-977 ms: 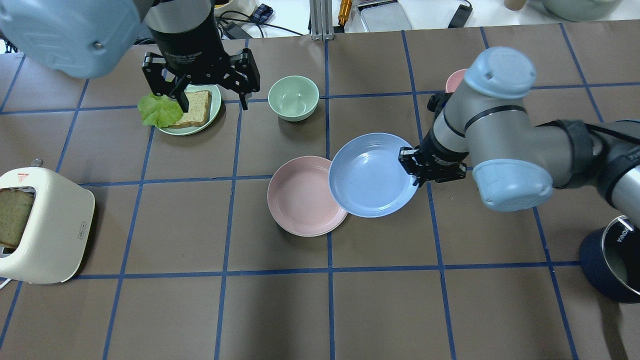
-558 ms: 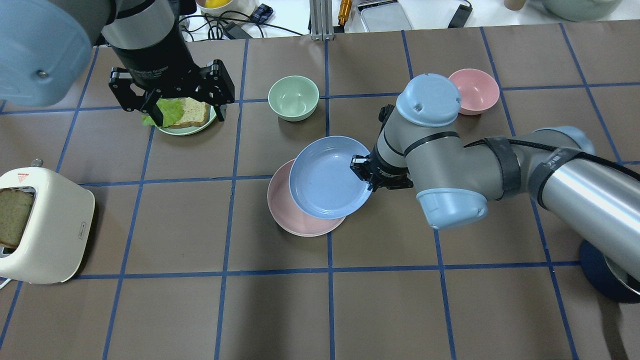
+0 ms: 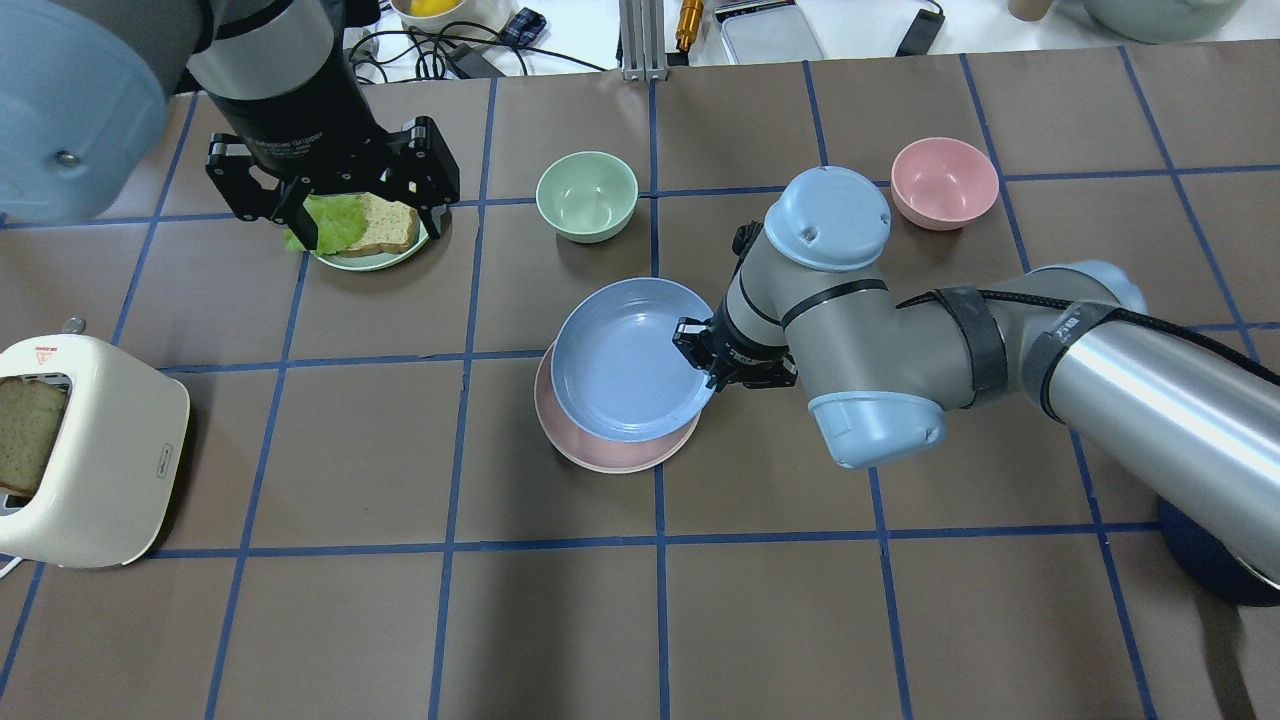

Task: Stack three plates with pink and blue
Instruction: 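Carry the light blue plate with the right gripper and lower it onto the pink plate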

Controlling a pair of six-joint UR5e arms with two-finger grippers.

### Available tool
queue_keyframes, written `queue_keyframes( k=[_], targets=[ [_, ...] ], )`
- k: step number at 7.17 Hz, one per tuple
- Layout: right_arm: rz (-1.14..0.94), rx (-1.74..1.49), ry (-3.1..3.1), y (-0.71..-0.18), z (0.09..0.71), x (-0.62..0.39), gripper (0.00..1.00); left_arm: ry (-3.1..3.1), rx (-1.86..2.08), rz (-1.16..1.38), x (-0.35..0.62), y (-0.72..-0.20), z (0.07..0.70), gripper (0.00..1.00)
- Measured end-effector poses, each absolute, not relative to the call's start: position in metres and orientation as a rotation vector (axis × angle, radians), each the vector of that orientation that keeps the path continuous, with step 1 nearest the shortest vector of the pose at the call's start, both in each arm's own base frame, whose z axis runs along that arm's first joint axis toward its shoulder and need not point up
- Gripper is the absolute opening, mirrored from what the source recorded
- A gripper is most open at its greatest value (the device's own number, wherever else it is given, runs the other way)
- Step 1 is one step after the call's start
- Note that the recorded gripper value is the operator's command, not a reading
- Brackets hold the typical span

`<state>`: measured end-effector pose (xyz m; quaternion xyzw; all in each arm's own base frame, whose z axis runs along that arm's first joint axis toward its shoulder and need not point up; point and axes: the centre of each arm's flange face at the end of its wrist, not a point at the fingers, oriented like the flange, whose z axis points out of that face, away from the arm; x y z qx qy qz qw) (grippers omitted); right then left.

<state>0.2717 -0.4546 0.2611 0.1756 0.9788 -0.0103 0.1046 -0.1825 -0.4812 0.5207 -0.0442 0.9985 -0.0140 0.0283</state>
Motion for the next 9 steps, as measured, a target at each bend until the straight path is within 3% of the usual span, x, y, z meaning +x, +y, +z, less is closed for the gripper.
queue_keyframes(
  k=[7,9],
  targets=[
    [-0.038,0.547,2.814,-0.461,0.242,0.29,0.02,3.083,-0.13,-0.055,-0.182,-0.482,0.521,1.0],
    [-0.035,0.55,2.817,-0.462,0.237,0.29,0.44,3.083,-0.135,-0.054,-0.182,-0.483,0.521,1.0]
  ],
)
